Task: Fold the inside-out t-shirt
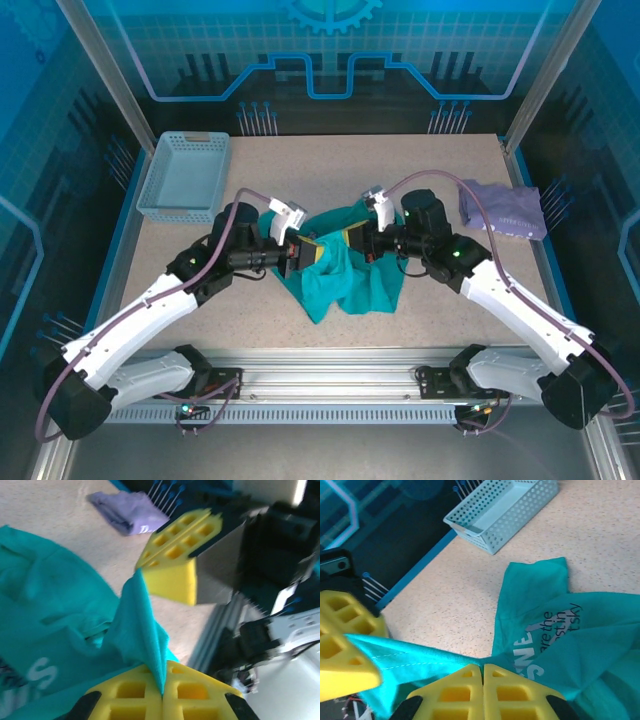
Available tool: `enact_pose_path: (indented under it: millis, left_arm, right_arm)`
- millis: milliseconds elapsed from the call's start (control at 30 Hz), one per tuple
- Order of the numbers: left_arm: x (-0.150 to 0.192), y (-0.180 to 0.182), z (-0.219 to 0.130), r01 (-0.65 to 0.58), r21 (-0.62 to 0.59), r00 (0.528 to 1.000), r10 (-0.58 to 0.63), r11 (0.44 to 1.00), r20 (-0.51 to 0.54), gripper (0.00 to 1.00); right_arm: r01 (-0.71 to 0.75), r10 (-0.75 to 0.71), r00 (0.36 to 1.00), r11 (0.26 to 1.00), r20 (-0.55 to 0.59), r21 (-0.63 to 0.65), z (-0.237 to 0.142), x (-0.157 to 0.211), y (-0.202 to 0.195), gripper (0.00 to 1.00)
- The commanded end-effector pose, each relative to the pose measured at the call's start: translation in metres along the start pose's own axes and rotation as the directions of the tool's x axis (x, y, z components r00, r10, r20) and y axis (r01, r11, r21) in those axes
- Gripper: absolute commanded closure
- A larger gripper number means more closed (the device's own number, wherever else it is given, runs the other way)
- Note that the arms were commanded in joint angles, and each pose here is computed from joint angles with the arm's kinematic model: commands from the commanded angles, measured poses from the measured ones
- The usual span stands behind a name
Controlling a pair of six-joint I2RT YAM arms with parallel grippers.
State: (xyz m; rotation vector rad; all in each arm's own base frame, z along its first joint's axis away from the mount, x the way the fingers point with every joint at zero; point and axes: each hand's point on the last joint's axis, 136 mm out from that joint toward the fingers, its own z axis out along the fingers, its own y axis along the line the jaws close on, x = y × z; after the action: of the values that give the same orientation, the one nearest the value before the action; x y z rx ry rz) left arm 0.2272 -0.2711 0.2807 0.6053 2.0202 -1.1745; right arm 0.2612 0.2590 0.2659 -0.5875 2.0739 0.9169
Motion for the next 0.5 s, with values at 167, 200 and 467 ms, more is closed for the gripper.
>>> enact_pose_path:
  millis: [167,200,467]
  left_arm:
    - [-0.018,-0.016,-0.002,0.167,0.106,0.983,-0.174,0.98,0.053,1.0]
    - [-0.019,-0.015,-0.001,0.173,0.101,0.982,-0.179,0.98,0.057,1.0]
    - [-0.02,-0.005,0.003,0.192,0.058,0.978,-0.196,0.98,0.072,1.0]
  right_arm:
    - [0.038,-0.031,0.999,0.987,-0.045,0.156,-0.025,0.025,-0.008,0.66]
    - [0.04,-0.034,0.998,0.989,-0.048,0.143,-0.028,0.029,-0.004,0.63]
    - [0.03,-0.03,0.999,0.998,-0.012,0.052,-0.037,0.049,0.025,0.57]
